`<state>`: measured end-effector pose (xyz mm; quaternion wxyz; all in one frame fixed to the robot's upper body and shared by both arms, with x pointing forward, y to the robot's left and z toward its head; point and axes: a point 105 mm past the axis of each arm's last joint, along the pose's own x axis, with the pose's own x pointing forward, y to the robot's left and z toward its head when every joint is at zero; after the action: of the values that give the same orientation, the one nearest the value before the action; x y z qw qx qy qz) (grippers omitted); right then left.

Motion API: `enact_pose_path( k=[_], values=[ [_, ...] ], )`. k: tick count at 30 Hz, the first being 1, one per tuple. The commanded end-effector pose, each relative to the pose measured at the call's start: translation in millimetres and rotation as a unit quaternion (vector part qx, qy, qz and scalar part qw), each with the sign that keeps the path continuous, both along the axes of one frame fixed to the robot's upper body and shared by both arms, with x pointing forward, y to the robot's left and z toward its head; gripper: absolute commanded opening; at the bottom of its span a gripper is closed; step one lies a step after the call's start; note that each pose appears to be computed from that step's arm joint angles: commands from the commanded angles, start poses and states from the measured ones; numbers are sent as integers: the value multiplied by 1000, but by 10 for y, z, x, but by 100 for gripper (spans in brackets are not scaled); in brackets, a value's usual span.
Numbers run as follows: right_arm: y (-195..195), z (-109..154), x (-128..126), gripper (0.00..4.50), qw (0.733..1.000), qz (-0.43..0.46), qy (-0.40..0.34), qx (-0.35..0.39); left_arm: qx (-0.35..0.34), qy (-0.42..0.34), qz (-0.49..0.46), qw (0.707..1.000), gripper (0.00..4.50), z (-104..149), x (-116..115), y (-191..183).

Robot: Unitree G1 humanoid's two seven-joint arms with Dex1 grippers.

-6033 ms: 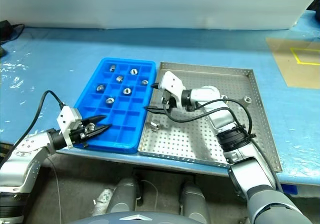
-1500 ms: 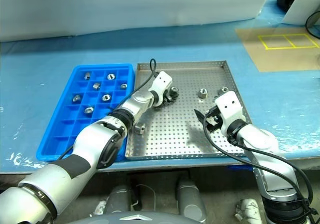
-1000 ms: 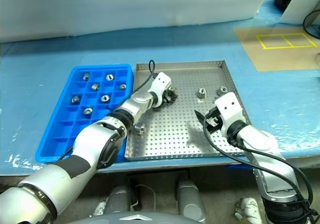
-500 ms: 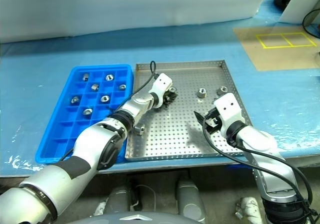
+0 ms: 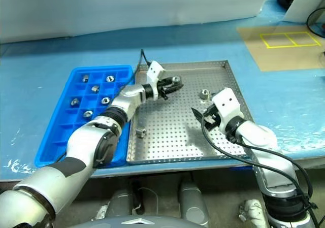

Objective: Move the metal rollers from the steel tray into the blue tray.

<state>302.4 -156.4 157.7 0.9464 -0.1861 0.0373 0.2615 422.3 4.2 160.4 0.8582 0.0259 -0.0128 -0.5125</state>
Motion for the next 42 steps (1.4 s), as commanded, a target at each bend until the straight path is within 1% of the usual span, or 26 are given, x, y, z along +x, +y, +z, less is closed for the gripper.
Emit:
enact_pose_path(
  k=[1, 3, 7, 11, 14, 18, 21, 23, 26, 28, 30, 33, 35, 37, 39, 42],
  values=[
    [114, 156, 57, 450, 999, 35, -25, 10, 14, -70, -44, 996, 178, 234, -60, 169],
    [184, 213, 118, 450, 998, 56, -29, 14, 31, -80, -75, 994, 178, 210, -142, 338],
    [357, 253, 233, 450, 994, 104, -31, 13, 36, -80, -124, 988, 178, 268, -365, 756],
    [578, 277, 356, 450, 987, 155, -33, 14, 51, -103, -86, 990, 178, 489, -494, 1152],
    [794, 323, 434, 450, 979, 202, -37, 19, 59, -116, -35, 991, 178, 637, -587, 1442],
    [969, 343, 486, 450, 969, 244, -38, 20, 65, -121, 20, 990, 178, 699, -683, 1664],
    [1249, 306, 536, 450, 952, 303, -32, 14, 72, -108, 110, 986, 178, 632, -923, 2103],
    [1399, 308, 547, 450, 943, 332, -31, 15, 75, -88, 174, 978, 178, 522, -1110, 2396],
    [1466, 303, 562, 450, 937, 347, -33, 17, 76, -75, 227, 968, 178, 424, -1227, 2581],
    [1525, 299, 558, 450, 933, 357, -32, 22, 69, -63, 266, 959, 178, 319, -1346, 2708],
    [1562, 298, 539, 450, 929, 367, -30, 27, 59, -56, 294, 952, 178, 245, -1430, 2762],
    [1585, 306, 459, 450, 918, 393, -14, 41, 42, -45, 313, 948, 178, 144, -1470, 2739],
    [1595, 339, 356, 450, 904, 423, 9, 57, 47, -35, 310, 949, 178, 54, -1472, 2705],
    [1606, 351, 279, 450, 894, 444, 22, 57, 45, -28, 309, 950, 178, -3, -1445, 2691],
    [1615, 348, 255, 450, 892, 449, 24, 50, 38, -25, 311, 949, 178, -33, -1384, 2693],
    [1610, 330, 277, 450, 898, 437, 18, 40, 37, -20, 312, 949, 178, -107, -1273, 2686]
  ],
)
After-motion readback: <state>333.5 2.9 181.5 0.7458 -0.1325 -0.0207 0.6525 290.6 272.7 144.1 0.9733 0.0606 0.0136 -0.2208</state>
